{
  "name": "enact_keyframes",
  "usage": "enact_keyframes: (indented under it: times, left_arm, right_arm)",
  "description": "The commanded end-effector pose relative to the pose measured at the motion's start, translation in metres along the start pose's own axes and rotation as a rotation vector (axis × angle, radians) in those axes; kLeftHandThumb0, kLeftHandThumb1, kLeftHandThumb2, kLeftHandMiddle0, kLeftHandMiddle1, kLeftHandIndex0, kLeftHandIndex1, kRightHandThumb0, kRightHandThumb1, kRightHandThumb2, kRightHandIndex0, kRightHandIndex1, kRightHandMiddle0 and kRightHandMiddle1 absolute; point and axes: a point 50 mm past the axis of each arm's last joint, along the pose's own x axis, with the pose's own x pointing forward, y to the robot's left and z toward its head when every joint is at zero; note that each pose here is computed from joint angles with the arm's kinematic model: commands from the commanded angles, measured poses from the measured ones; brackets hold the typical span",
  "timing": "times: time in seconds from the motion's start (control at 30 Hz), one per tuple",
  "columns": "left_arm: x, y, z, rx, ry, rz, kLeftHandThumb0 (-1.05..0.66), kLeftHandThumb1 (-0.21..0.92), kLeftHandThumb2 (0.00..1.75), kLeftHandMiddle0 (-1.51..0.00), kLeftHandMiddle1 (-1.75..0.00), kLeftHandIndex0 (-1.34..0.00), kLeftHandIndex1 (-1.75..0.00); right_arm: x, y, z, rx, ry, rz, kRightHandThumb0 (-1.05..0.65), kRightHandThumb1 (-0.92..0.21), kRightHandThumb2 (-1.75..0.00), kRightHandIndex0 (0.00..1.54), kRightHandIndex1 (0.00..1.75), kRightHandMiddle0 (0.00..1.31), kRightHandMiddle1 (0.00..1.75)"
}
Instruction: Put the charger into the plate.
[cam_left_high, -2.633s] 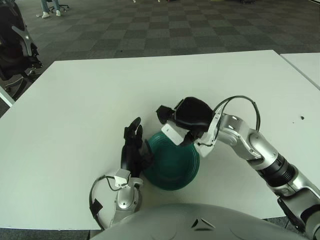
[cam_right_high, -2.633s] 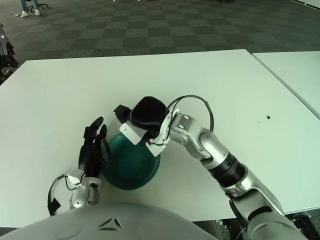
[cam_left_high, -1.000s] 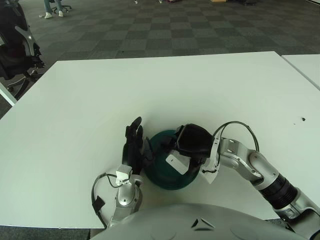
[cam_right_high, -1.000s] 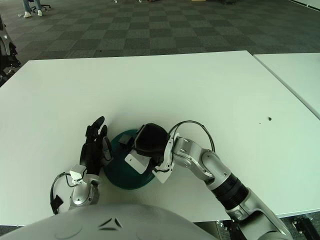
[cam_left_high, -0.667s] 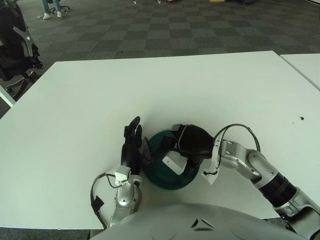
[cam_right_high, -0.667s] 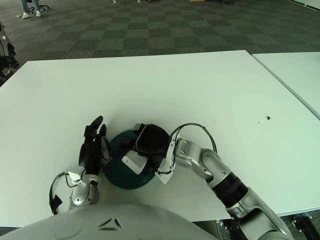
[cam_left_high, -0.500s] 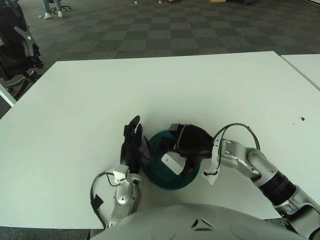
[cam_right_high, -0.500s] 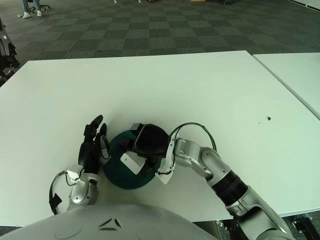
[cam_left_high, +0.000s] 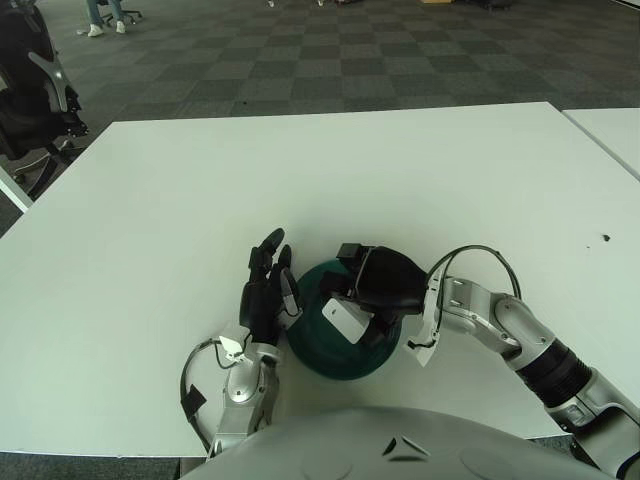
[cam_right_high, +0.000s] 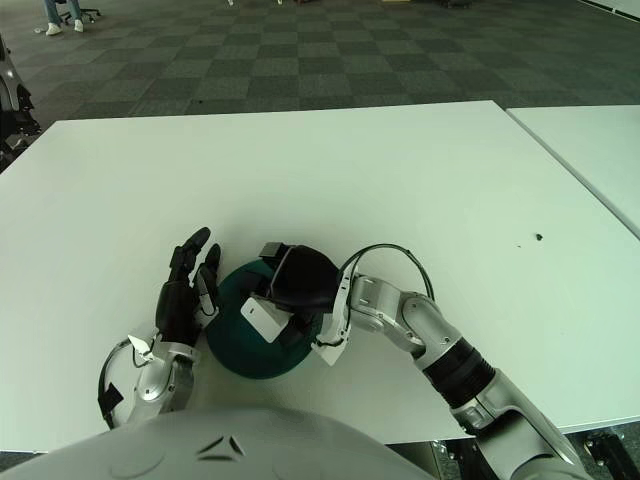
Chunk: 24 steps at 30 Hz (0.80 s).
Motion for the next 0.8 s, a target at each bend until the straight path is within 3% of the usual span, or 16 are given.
enact_keyframes:
  times: [0.0,0.2,0.27,0.33,0.37,0.43,0.53,0.7,0.77]
  left_arm:
    - [0.001,0.002,-0.004,-0.028,0.026,-0.003,-0.88,0.92,1.01,-0.40,-0.03,-0.05,-0.83]
    - [0.001,0.004,-0.005,-0.039,0.025,-0.018,-0.91,0.92,1.02,-0.40,-0.03,-0.05,-0.84]
    - [0.000,0.005,-0.004,-0.028,0.025,-0.023,-0.92,0.92,1.03,-0.41,-0.03,-0.06,-0.84]
    - [0.000,0.006,-0.004,-0.011,0.027,-0.030,-0.93,0.92,1.04,-0.41,-0.03,-0.06,-0.83]
    - [-0.001,0.006,-0.004,-0.006,0.028,-0.032,-0.93,0.92,1.05,-0.41,-0.03,-0.06,-0.83]
    - [-0.001,0.008,-0.004,-0.006,0.040,-0.032,-0.93,0.92,1.05,-0.40,-0.02,-0.04,-0.82]
    - [0.004,0.010,-0.005,-0.001,0.050,-0.021,-0.93,0.92,1.06,-0.38,-0.01,-0.01,-0.79]
    - [0.005,0.011,-0.005,0.019,0.050,-0.016,-0.93,0.92,1.08,-0.35,0.00,0.00,-0.73]
    - [0.004,0.012,-0.005,0.027,0.047,-0.018,-0.93,0.92,1.08,-0.33,0.00,0.00,-0.70]
  right_arm:
    - [-0.001,-0.006,-0.008,-0.031,0.014,-0.026,-0.80,-0.92,-0.71,0.30,1.73,0.21,1.30]
    - [-0.002,-0.006,-0.009,-0.020,0.012,-0.037,-0.82,-0.92,-0.78,0.29,1.66,0.19,1.29]
    - [-0.002,-0.005,-0.009,-0.002,0.009,-0.035,-0.84,-0.92,-0.81,0.28,1.52,0.18,1.27]
    - [-0.002,-0.004,-0.009,0.022,0.010,-0.026,-0.89,-0.92,-0.87,0.27,1.11,0.10,1.16]
    - [-0.002,-0.004,-0.010,0.031,0.011,-0.021,-0.90,-0.92,-0.89,0.26,1.00,0.08,1.10]
    - [-0.006,-0.005,-0.010,0.057,0.013,0.004,-0.95,-0.92,-0.93,0.24,0.54,0.03,0.85]
    - [-0.008,-0.004,-0.011,0.086,0.010,0.039,-1.01,-0.92,-0.95,0.18,0.20,0.01,0.53]
    - [-0.011,0.006,-0.017,0.090,0.016,0.046,-1.04,-0.92,-0.94,0.08,0.04,0.00,0.23]
    - [-0.012,0.003,-0.016,0.086,0.014,0.020,-1.04,-0.92,-0.94,0.04,0.02,0.00,0.13]
